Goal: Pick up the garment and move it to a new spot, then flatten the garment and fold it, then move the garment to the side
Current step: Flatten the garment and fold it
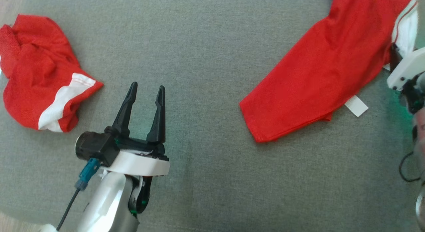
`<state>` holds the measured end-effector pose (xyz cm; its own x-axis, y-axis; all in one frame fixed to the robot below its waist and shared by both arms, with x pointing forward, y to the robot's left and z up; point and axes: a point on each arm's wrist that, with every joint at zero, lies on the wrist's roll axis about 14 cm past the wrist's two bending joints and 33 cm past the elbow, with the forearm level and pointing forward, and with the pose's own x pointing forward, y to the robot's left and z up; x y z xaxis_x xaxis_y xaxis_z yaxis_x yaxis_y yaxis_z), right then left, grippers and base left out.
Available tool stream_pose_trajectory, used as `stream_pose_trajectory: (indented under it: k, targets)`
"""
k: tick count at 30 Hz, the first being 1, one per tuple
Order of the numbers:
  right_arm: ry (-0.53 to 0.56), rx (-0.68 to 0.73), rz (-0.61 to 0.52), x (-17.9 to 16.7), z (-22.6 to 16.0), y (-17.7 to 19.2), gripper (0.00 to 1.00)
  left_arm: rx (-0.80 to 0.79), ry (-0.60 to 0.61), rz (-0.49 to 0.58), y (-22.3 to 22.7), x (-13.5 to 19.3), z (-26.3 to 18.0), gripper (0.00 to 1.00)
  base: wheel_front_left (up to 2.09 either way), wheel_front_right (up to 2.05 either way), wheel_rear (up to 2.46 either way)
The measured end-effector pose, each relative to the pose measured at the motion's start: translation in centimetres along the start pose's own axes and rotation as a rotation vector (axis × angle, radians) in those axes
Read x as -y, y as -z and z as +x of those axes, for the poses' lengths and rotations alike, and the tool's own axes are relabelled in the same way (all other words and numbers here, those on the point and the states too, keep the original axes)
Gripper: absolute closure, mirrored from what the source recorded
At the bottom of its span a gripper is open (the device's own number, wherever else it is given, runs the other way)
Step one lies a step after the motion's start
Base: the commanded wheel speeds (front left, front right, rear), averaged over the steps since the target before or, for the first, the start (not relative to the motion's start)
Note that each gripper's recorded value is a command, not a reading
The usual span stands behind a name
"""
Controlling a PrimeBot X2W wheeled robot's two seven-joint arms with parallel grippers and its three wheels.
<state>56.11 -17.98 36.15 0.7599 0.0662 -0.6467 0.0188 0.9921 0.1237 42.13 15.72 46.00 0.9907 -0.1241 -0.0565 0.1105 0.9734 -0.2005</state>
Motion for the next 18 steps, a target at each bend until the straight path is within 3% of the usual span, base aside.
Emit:
stream_pose_trajectory:
  k: [1, 2, 3, 12, 18]
  targets:
    - [0.005, -0.029, -0.007, 0.0, 0.3, 0.1, 0.0, -0.004, -0.005, 0.0, 0.2, -0.1, 0.0, 0.0, 0.0, 0.0, 0.0]
    - [0.006, -0.031, -0.014, 0.0, 0.3, -0.2, 0.6, -0.005, -0.005, -0.001, 0.2, -0.1, 0.0, 0.0, 0.0, 0.0, 0.0]
    - [0.006, -0.029, -0.018, -0.1, 0.2, -0.3, 1.0, -0.004, -0.003, -0.002, 0.1, -0.1, 0.0, 0.0, 0.0, 0.0, 0.0]
    - [-0.035, 0.137, -0.043, -2.4, -3.1, -2.5, 1.0, 0.045, 0.025, -0.003, -1.6, 1.1, -0.2, 0.0, 0.0, 0.0, 0.0]
    - [-0.014, 0.241, -0.112, -1.2, -7.0, -4.3, 1.0, 0.048, 0.04, -0.007, -1.7, 1.8, -1.3, 0.0, 0.0, 0.0, 0.0]
